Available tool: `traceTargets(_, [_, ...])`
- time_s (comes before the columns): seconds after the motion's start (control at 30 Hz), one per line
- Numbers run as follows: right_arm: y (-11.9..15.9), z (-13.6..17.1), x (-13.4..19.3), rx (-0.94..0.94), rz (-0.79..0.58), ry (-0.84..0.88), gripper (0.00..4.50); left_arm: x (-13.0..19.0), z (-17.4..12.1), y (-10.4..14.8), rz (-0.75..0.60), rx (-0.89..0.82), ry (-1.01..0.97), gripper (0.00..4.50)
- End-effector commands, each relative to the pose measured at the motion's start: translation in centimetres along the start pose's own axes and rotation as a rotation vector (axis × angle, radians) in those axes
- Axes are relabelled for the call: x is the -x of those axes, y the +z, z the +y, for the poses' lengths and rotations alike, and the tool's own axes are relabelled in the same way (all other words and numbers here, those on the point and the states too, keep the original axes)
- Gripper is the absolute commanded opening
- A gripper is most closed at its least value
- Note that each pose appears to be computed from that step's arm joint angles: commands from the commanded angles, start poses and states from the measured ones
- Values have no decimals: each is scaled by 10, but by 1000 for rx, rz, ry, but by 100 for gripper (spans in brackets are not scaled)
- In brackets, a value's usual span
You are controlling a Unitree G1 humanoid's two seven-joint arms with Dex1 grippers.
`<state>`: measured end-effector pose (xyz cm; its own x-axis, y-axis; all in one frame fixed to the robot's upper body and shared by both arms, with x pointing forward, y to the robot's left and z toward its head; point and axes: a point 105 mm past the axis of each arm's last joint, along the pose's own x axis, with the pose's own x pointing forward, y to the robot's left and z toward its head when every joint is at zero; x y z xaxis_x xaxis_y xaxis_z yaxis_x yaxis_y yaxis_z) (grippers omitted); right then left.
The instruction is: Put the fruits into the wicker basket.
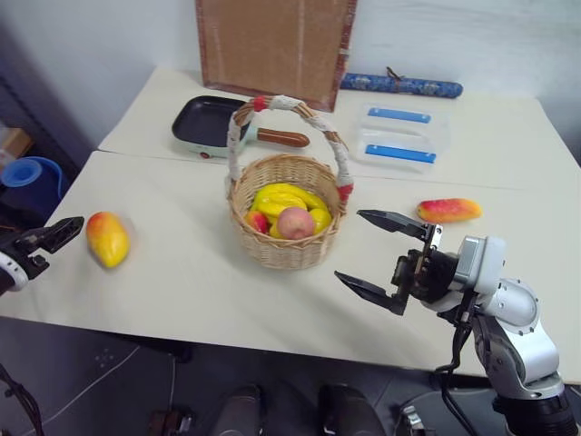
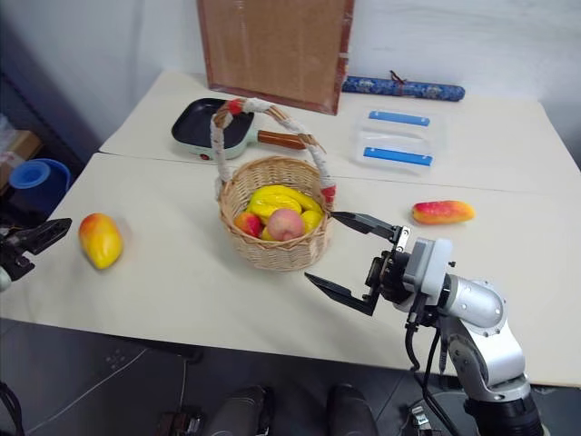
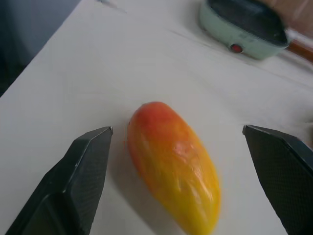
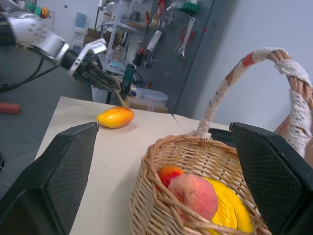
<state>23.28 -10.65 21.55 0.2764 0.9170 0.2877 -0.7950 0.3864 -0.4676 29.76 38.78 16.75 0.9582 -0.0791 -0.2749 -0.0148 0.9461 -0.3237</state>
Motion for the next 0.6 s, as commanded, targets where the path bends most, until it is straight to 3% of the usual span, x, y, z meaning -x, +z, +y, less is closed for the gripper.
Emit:
traceTargets(0.03, [8,-1,-4,24,-27,0,447,-15,4,-9,91,1,44,450])
traceTargets(0.13, [9,-2,-5,30,-26,-10,447,-30,-2,-18,163,-19,26,450])
traceTargets(0.3, [8,-4,-4,43,-11,-42,450,-38,-10,-29,213,-105,-37,332])
traceTargets(0.37, [8,-4,-2,47,-1,-56,450,-37,-19,-14,112,-153,-124,319])
traceTargets(0.5, [8,-7,6,58,35,-91,450,-11,-82,23,-154,-366,-513,319])
traceTargets(0.6, [6,-13,23,63,88,-161,450,15,-152,24,-162,-543,-843,319])
